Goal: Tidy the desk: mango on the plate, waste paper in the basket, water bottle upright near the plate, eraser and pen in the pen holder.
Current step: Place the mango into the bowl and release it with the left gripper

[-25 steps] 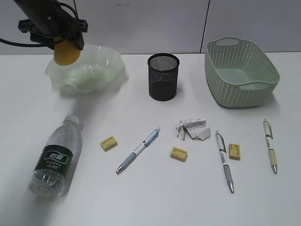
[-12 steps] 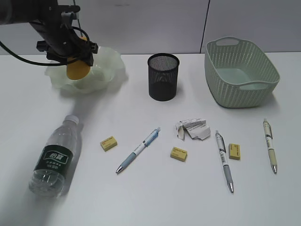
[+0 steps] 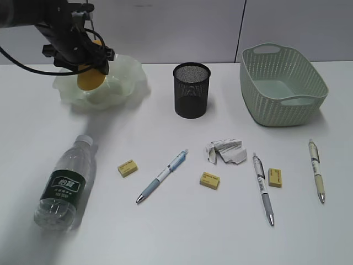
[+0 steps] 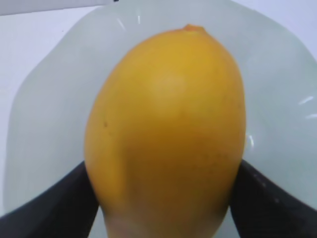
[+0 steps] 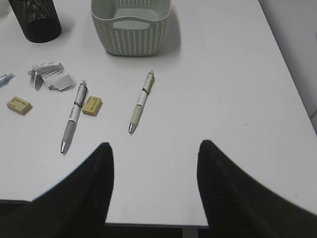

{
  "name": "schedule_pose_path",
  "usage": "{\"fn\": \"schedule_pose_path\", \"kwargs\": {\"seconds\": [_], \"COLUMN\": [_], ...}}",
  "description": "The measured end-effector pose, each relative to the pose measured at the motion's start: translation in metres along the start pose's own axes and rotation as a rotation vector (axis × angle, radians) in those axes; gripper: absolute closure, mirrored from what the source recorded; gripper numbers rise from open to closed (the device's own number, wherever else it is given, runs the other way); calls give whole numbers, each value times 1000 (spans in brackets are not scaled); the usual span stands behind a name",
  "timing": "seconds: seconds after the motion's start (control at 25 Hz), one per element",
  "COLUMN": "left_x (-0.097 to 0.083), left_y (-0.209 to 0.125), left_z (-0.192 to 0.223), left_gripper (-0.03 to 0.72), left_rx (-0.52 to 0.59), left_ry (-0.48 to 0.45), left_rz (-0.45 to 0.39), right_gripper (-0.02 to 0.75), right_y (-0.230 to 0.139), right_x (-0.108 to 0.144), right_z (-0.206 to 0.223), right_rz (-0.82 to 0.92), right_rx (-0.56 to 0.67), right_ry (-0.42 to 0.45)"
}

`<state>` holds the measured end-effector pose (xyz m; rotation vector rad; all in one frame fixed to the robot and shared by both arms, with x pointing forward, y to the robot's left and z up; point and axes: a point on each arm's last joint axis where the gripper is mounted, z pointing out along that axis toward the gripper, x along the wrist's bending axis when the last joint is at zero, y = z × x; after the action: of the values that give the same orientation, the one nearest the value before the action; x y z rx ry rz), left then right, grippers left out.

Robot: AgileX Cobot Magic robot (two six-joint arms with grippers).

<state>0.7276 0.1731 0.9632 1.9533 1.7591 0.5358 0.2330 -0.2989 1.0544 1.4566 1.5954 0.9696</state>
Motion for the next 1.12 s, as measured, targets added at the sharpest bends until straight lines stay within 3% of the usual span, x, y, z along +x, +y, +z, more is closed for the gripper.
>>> {"fn": "schedule_pose_path", "kwargs": {"seconds": [0.24,0.44,0.68,0.88,1.04,1.12], "left_x": [0,-2,-2,0,3,3], "left_y": [0,1,1,11,14,20], "left_z": [0,0,-2,-20,-43,-55], "left_gripper": [99,13,-2,21,76,99], "left_rx": [-4,-6,6,95,234,251], "left_ry": [-1,-23,-17,13,52,59], "left_rz": [0,-27,-25,-29,-37,-42], "right_gripper": [302,302,302,302,302,302], "right_y": [0,0,0,0,0,0], "right_x": [0,0,0,0,0,0], "right_z": [0,0,0,0,0,0], "right_rz": [0,0,0,0,0,0], "right_rx": [0,0,0,0,0,0], "right_ry": [0,0,0,0,0,0]}}
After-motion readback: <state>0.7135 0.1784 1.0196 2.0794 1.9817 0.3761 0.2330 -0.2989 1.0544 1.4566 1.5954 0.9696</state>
